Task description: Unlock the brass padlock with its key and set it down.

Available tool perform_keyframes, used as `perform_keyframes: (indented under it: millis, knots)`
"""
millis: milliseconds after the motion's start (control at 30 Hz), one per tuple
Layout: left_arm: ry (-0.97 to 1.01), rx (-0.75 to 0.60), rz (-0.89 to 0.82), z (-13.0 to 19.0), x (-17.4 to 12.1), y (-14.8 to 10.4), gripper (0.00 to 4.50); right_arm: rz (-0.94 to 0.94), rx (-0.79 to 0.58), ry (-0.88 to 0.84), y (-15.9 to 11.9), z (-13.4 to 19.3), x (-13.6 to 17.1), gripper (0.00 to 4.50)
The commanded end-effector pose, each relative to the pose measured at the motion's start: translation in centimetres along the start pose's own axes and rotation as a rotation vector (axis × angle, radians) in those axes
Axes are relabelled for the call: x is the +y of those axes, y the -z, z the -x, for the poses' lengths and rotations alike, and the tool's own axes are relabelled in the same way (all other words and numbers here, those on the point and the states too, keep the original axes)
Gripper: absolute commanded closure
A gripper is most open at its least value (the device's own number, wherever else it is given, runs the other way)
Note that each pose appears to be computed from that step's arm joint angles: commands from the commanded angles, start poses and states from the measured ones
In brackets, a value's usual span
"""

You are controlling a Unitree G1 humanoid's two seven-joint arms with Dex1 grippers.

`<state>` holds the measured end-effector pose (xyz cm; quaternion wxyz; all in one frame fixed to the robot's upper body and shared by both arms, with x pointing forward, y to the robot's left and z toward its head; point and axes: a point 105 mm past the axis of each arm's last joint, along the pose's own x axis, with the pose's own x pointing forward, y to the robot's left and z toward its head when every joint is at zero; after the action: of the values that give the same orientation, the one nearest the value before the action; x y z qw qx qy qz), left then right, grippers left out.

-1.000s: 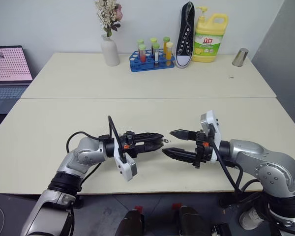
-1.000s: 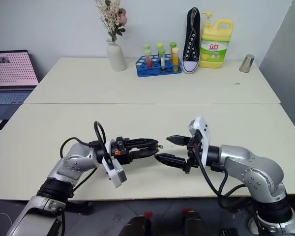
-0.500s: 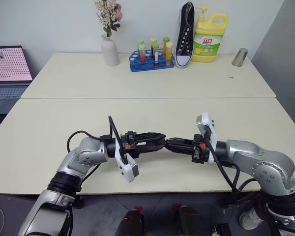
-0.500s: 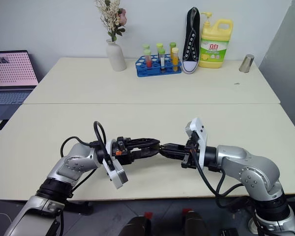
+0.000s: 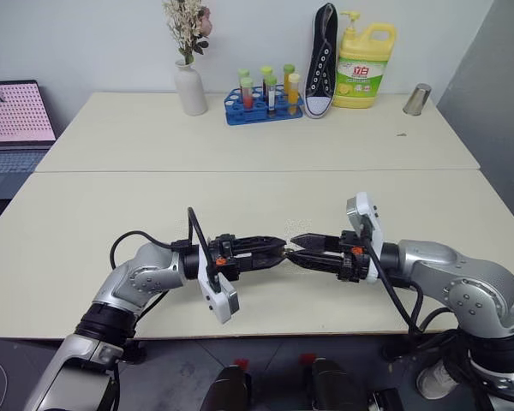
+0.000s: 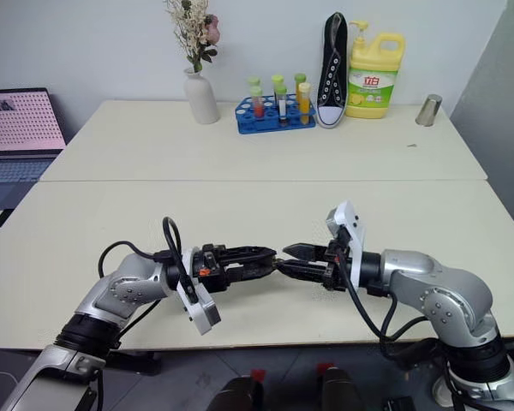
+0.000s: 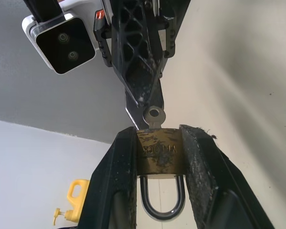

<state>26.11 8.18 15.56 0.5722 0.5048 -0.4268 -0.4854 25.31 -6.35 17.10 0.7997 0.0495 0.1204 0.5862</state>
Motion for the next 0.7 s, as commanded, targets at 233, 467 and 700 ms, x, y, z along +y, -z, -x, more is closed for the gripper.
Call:
perform_keyframes:
  millis: [233, 467, 700]
  knots:
    - [-0.027, -0.007, -0.012, -0.11, 0.57, -0.23, 3.52, 0.025, -0.015, 0.006, -0.49, 0.33, 0.02, 2.01]
    - [-0.028, -0.008, -0.01, -0.13, 0.56, -0.32, 3.52, 0.019, -0.014, 0.004, -0.45, 0.26, -0.09, 2.01]
    - [-0.035, -0.007, -0.006, -0.2, 0.57, -0.4, 3.52, 0.02, -0.013, -0.005, -0.48, 0.26, 0.01, 4.06]
